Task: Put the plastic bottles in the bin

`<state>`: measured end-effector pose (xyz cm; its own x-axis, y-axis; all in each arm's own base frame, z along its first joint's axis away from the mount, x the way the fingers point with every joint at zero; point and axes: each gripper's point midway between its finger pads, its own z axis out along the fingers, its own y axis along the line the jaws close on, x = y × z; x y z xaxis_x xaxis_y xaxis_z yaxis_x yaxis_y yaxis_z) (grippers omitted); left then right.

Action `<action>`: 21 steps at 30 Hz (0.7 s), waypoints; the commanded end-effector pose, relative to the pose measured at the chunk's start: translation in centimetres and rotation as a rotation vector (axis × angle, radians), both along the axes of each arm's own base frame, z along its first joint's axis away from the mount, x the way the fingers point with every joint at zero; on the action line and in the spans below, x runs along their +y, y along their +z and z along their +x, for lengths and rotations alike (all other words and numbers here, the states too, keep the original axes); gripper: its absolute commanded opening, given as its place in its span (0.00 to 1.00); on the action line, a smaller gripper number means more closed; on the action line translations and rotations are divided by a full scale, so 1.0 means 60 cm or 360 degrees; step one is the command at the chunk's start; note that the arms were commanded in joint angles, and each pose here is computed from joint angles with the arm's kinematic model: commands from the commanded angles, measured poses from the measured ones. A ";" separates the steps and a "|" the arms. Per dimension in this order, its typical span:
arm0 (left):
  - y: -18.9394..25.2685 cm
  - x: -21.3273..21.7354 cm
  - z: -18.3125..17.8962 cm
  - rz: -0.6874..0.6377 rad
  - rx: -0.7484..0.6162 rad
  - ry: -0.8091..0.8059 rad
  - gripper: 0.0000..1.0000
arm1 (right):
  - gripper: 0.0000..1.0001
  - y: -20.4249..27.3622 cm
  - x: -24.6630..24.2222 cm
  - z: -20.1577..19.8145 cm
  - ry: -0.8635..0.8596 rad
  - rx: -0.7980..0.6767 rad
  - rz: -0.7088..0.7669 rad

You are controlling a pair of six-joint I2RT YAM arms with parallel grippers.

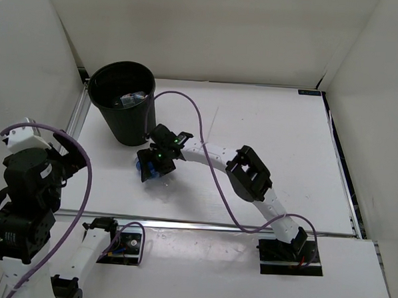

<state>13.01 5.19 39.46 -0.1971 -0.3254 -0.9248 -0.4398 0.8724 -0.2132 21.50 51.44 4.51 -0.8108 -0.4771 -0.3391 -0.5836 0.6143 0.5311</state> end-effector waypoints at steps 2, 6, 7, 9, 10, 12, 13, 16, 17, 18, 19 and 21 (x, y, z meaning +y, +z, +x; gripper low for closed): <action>-0.057 -0.004 0.000 0.0037 0.0197 -0.0040 1.00 | 0.92 0.046 0.007 0.005 -0.0021 -0.0077 0.0061; -0.143 -0.018 0.022 -0.0012 0.0366 -0.0081 1.00 | 0.97 0.113 0.007 -0.011 0.0064 -0.0120 0.0237; -0.147 -0.026 0.028 -0.0082 0.0331 -0.0075 1.00 | 1.00 0.126 0.007 -0.015 0.0090 -0.0124 0.0265; -0.163 -0.044 0.039 -0.0170 0.0328 -0.0128 1.00 | 1.00 0.158 0.007 -0.028 0.0116 -0.0135 0.0310; -0.173 -0.053 0.050 -0.0232 0.0294 -0.0132 1.00 | 1.00 0.183 -0.004 -0.025 0.0082 -0.0183 0.0308; -0.186 -0.069 0.054 -0.0343 0.0267 -0.0157 1.00 | 1.00 0.200 -0.025 -0.024 0.0027 -0.0228 0.0295; -0.213 -0.075 0.054 -0.0407 0.0313 -0.0138 1.00 | 1.00 0.217 -0.035 -0.022 -0.0001 -0.0270 0.0303; -0.247 -0.122 0.061 -0.0645 0.0334 -0.0252 1.00 | 1.00 0.317 -0.076 -0.007 -0.0155 -0.0428 0.0402; -0.252 -0.139 0.062 -0.0729 0.0325 -0.0303 1.00 | 1.00 0.379 -0.093 -0.011 -0.0194 -0.0494 0.0501; -0.250 -0.171 0.068 -0.0834 0.0320 -0.0435 1.00 | 1.00 0.405 -0.110 -0.003 -0.0236 -0.0534 0.0528; -0.255 -0.189 0.072 -0.0908 0.0329 -0.0498 1.00 | 1.00 0.453 -0.133 0.000 -0.0280 -0.0597 0.0604; -0.305 -0.223 0.077 -0.1129 0.0439 -0.0530 1.00 | 1.00 0.493 -0.160 0.013 -0.0360 -0.0665 0.0631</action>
